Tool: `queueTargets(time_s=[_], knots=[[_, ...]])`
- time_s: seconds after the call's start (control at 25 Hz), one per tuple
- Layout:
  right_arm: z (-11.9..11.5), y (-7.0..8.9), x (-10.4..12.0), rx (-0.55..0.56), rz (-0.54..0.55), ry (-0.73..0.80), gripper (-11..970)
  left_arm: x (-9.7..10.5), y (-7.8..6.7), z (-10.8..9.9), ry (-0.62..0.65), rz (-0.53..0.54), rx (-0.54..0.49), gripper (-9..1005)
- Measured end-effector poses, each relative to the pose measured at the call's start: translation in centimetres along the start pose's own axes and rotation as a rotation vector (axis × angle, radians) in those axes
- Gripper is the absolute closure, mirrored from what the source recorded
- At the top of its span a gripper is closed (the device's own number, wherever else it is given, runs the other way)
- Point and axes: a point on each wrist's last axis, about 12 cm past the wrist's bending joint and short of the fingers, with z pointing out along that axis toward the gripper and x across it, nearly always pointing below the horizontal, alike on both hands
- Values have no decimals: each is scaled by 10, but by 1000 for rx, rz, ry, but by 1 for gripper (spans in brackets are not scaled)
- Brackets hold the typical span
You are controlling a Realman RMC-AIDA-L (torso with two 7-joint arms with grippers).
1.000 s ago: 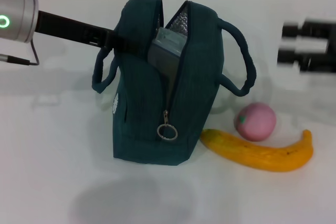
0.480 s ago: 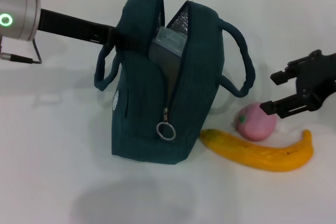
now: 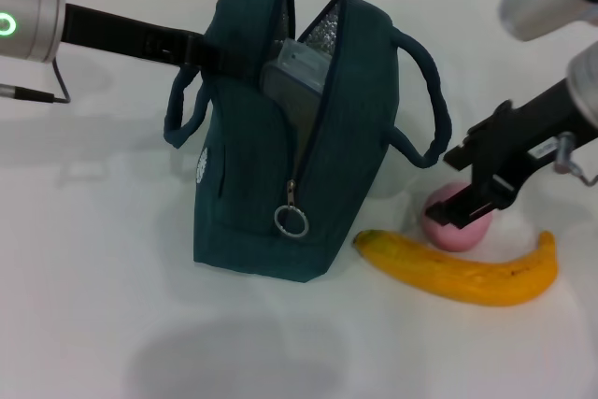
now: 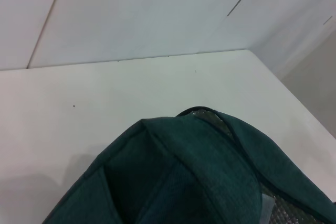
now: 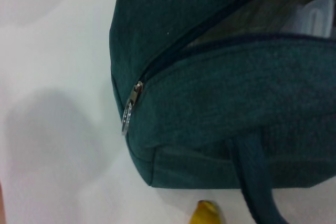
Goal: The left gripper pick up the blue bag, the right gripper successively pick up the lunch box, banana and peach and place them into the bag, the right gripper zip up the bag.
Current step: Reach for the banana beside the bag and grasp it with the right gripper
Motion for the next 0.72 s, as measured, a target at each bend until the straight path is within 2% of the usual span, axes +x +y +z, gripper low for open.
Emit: queueTargets(time_s=[0.36, 0.72], knots=[[22, -8, -1, -67, 54, 73, 264, 4, 1, -1, 0, -10, -1, 958], [49, -6, -1, -96, 54, 116, 270, 4, 2, -1, 1, -13, -1, 958]])
